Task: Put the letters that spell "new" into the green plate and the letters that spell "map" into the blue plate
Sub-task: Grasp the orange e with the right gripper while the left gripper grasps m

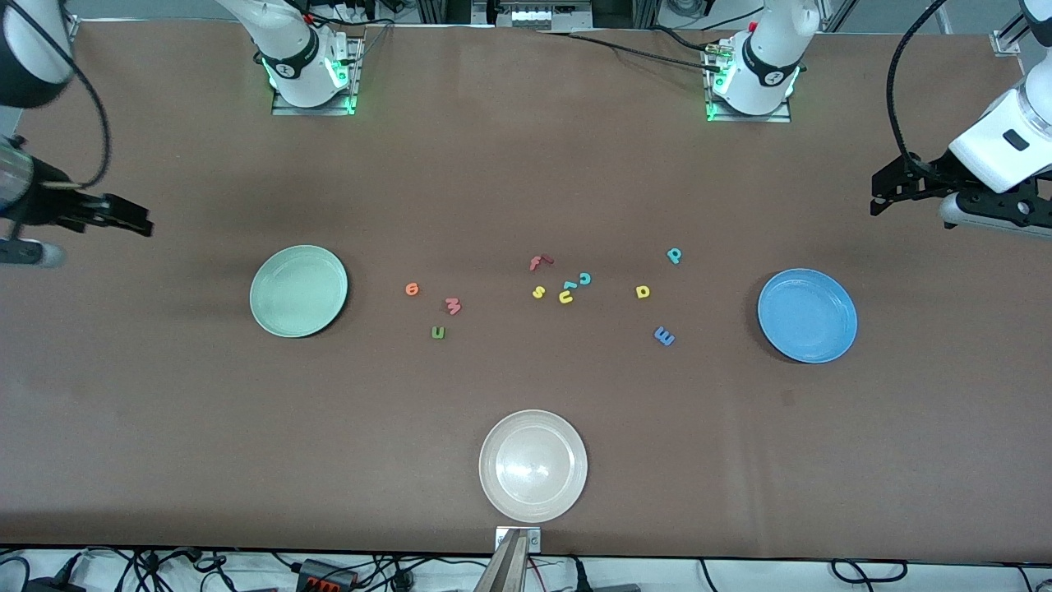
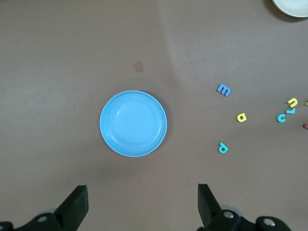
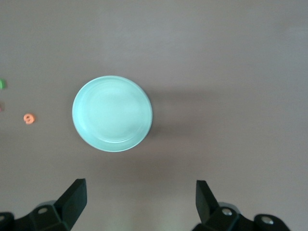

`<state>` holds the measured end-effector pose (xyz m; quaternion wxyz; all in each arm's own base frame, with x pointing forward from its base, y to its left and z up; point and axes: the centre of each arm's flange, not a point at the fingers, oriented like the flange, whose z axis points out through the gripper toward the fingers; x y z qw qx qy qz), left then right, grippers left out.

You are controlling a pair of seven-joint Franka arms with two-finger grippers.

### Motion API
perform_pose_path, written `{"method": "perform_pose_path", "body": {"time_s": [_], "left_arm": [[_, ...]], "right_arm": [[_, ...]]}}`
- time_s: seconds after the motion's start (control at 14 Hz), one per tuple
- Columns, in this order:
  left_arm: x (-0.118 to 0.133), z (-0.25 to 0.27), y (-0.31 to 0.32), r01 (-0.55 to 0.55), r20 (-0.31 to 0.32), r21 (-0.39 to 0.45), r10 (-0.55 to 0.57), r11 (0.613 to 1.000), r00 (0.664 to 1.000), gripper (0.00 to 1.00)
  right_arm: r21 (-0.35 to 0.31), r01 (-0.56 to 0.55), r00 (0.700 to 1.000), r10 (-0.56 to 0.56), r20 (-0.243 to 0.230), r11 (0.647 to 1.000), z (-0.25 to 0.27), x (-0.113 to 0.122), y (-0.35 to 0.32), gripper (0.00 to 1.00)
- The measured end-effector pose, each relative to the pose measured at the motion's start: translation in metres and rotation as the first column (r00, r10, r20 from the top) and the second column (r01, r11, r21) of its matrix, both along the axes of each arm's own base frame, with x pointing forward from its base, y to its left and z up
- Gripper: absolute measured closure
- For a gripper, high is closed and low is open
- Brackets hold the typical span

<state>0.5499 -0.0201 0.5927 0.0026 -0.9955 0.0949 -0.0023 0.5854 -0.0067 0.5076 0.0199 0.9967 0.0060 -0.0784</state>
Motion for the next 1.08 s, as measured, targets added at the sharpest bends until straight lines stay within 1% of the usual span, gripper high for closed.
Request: {"method": "perform_pose_path", "body": {"time_s": [0.07, 0.22, 0.43, 0.5, 0.72, 0.79, 0.93, 1.08], "left_arm": [[0.0, 0.0, 0.0, 0.0, 0.0, 0.0, 0.0, 1.0, 1.0, 0.0], [0.0, 0.0, 0.0, 0.0, 0.001, 0.0, 0.0, 1.0, 1.0, 0.0], [0.0, 0.0, 0.0, 0.0, 0.001, 0.0, 0.0, 1.0, 1.0, 0.0], [0.0, 0.0, 0.0, 0.0, 0.001, 0.0, 0.0, 1.0, 1.0, 0.0], [-0.001, 0.001, -0.001, 0.002, -0.011, 0.0, -0.002, 1.0, 1.0, 0.0], [-0.002, 0.002, -0.002, 0.004, -0.023, 0.001, -0.004, 1.0, 1.0, 0.0], [-0.001, 0.006, -0.004, 0.004, -0.031, 0.0, -0.004, 1.0, 1.0, 0.0], [0.003, 0.005, -0.004, -0.03, -0.035, 0.001, 0.03, 1.0, 0.999, 0.0]], "right_arm": [[-0.001, -0.038, 0.999, 0.038, -0.026, 0.999, -0.021, 0.006, 0.023, 0.0], [0.0, -0.125, 0.991, 0.125, -0.053, 0.992, -0.067, 0.018, 0.081, 0.0], [0.0, -0.206, 0.977, 0.206, -0.053, 0.979, -0.127, 0.022, 0.157, 0.0], [0.011, -0.22, 0.974, 0.22, -0.051, 0.976, -0.147, 0.02, 0.173, 0.0], [0.07, -0.219, 0.975, 0.221, -0.033, 0.973, -0.204, 0.009, 0.203, 0.0], [0.074, -0.225, 0.973, 0.227, -0.029, 0.972, -0.219, 0.004, 0.21, 0.0], [0.072, -0.232, 0.971, 0.235, -0.037, 0.97, -0.241, -0.004, 0.218, 0.0], [0.071, -0.24, 0.97, 0.242, -0.028, 0.968, -0.259, -0.012, 0.226, 0.0]]}}
